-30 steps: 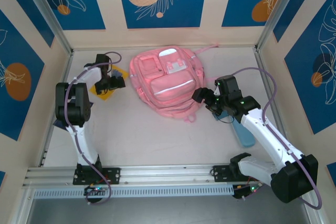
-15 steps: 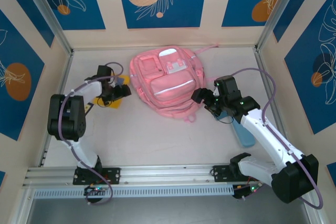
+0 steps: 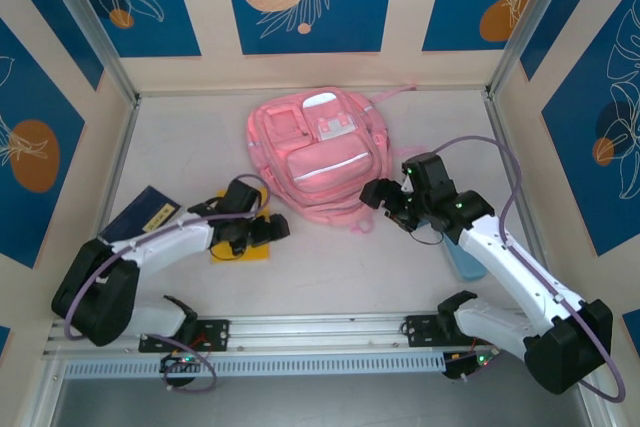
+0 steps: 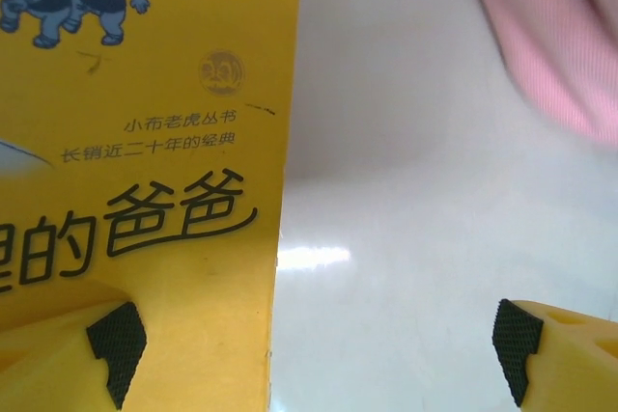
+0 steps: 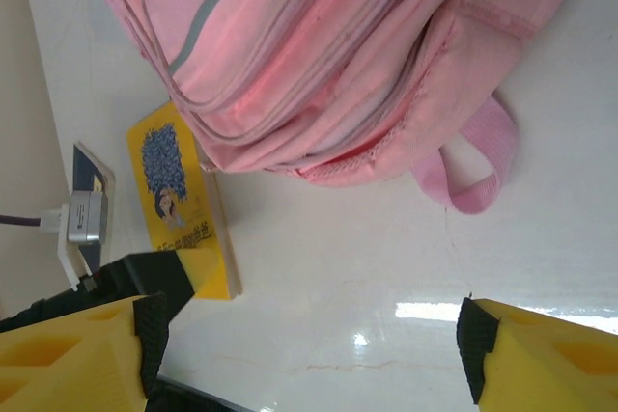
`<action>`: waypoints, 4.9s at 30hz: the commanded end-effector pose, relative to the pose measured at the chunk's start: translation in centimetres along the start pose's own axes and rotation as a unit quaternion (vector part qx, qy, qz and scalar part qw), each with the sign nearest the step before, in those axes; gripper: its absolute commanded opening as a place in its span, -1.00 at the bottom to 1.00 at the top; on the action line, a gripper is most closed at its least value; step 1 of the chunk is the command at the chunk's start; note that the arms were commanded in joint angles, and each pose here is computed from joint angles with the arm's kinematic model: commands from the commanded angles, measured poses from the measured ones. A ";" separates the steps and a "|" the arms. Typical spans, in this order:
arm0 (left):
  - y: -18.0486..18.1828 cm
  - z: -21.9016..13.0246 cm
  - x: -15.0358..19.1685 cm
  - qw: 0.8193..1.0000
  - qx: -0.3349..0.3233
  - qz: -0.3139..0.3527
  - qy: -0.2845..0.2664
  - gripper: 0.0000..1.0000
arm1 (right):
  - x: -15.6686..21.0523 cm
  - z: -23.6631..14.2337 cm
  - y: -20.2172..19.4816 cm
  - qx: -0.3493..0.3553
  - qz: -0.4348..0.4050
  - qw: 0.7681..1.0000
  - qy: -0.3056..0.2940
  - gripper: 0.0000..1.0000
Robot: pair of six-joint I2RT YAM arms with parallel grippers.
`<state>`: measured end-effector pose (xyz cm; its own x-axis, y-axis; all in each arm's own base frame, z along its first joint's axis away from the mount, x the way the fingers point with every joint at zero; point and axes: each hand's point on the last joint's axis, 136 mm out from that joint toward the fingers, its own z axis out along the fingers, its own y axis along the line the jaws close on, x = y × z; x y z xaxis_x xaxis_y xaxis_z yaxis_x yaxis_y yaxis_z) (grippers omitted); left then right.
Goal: Pack books, pencil case, and school supplies into a backpack
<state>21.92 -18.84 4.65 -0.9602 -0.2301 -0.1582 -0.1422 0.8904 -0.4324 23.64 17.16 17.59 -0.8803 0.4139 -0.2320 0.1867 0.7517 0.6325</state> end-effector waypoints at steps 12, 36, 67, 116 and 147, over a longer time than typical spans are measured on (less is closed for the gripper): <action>1.9 -7.9 -3.6 0.999 -0.023 0.035 -0.026 0.99 | 4.6 5.6 4.4 0.073 -0.118 0.988 0.072 0.54; 11.2 -3.4 -4.8 0.992 -0.048 -0.116 0.015 0.68 | 11.6 22.6 9.9 0.159 -0.278 0.920 0.228 0.23; 9.1 -2.2 -1.1 0.993 -0.022 -0.114 0.034 0.01 | 11.5 21.8 6.4 0.199 -0.262 0.908 0.258 -0.09; 1.0 -4.7 -3.7 0.974 0.182 -0.133 0.035 -0.27 | 13.8 22.3 0.2 0.247 -0.225 0.894 0.300 -0.41; -8.9 -23.5 -15.3 0.871 0.364 -0.185 -0.272 -1.00 | 1.0 2.8 16.8 -0.331 0.065 0.932 0.137 0.99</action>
<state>30.66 -13.66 25.70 -0.6791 -0.7095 -0.1884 -0.1757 0.4063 -0.8967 27.45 30.25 21.25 -0.9526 0.3020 -0.0372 0.0838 0.3777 0.9221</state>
